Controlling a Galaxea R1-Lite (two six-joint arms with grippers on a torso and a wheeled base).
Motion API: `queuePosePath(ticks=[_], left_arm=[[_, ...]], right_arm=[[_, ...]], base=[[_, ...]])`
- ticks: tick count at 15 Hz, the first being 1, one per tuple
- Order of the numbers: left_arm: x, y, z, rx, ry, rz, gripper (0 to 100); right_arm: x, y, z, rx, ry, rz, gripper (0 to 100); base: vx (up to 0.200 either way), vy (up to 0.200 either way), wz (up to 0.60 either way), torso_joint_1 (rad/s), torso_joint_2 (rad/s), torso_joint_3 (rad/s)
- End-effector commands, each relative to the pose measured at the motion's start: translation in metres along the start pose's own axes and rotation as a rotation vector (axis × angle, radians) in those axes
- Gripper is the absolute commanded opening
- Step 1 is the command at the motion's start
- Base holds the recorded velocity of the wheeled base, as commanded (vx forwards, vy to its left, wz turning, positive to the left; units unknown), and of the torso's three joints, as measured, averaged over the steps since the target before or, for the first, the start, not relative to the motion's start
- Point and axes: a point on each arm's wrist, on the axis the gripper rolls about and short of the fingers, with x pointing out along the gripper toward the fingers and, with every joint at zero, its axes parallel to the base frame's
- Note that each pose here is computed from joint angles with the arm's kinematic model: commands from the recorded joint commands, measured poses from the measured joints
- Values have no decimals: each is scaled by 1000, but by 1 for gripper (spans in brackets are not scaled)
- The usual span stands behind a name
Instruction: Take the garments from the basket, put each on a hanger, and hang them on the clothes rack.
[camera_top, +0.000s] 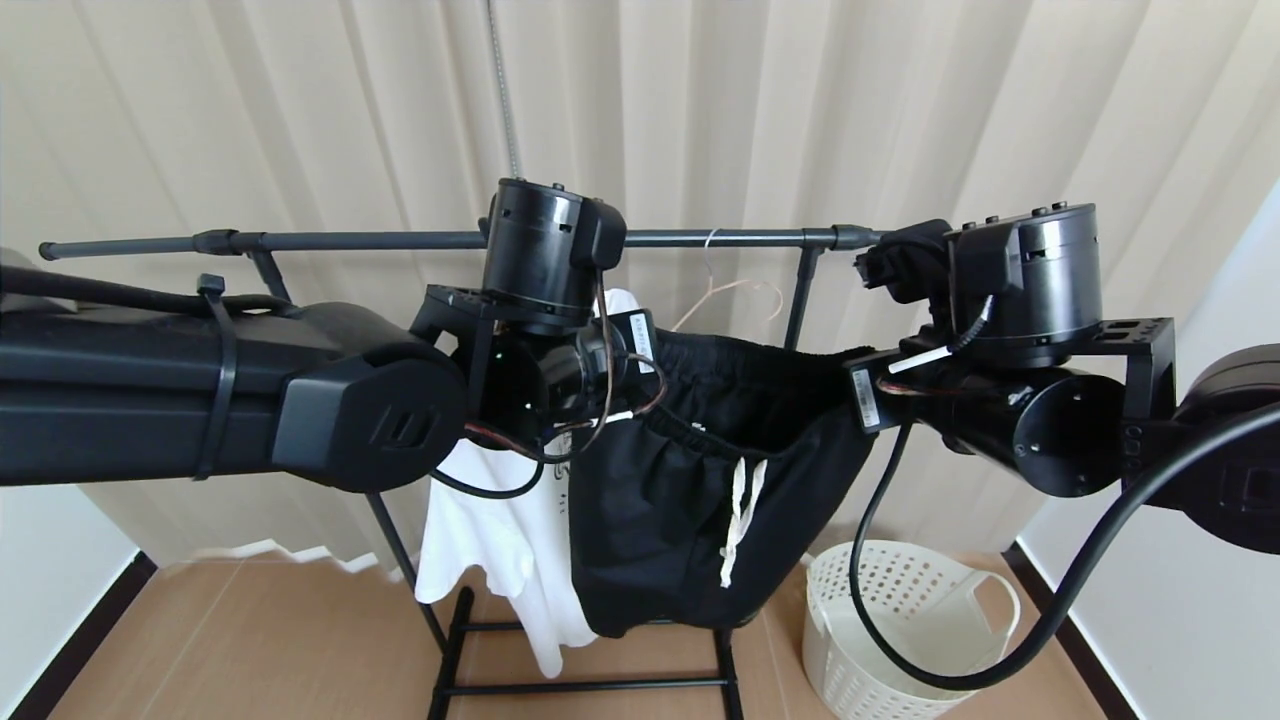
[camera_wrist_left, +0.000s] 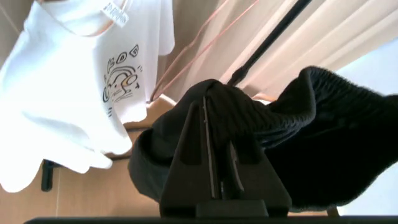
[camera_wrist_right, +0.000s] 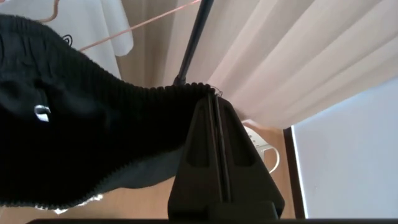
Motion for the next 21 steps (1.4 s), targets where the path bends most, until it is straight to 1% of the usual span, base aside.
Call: queuePosePath(ticks=[1,2,6,7,10,11,12,13,14,15,17,20,21], left_arm=[[2,-2,3,-1,-9,-4,0],[5,-4,6,7,-21,-8,0],[5,-8,13,3,-45,-18,0],[6,-9,12,5,-44,-18,0],[5,-11,17,2,-59,-24,0],[4,-12,20,-1,-68,-27,0],[3,-12,23,-2,-77,-31,0],[3,-13,22,-1,-75,-32,0],[3,-14,20,4,-69,-33,0],[2,-15,19,7,-66,-36,0],[0,-16,14,15,-52,-39,0],[-3,-20,10,22,-44,-50,0],[-4,-20,11,24,-44,-52,0]], right_arm=[[4,-3,-2,-7,19,-14,0],[8,-3,-6,-25,41,-18,0],[12,-4,-9,-39,59,-21,0],[12,-4,-11,-57,72,-21,100],[11,-4,-16,-89,117,-20,100],[10,-5,-23,-113,139,-8,100],[10,-5,-25,-136,143,4,100],[9,-5,-31,-159,150,39,100],[9,-2,-33,-149,144,123,100],[8,0,-35,-131,131,233,100],[3,2,-40,-89,67,444,100],[3,6,-47,-52,-30,603,100],[5,8,-51,-52,-34,610,100]], base=[[0,0,0,0,0,0],[0,0,0,0,0,0],[0,0,0,0,0,0],[0,0,0,0,0,0],[0,0,0,0,0,0],[0,0,0,0,0,0],[0,0,0,0,0,0],[0,0,0,0,0,0],[0,0,0,0,0,0],[0,0,0,0,0,0],[0,0,0,0,0,0],[0,0,0,0,0,0],[0,0,0,0,0,0]])
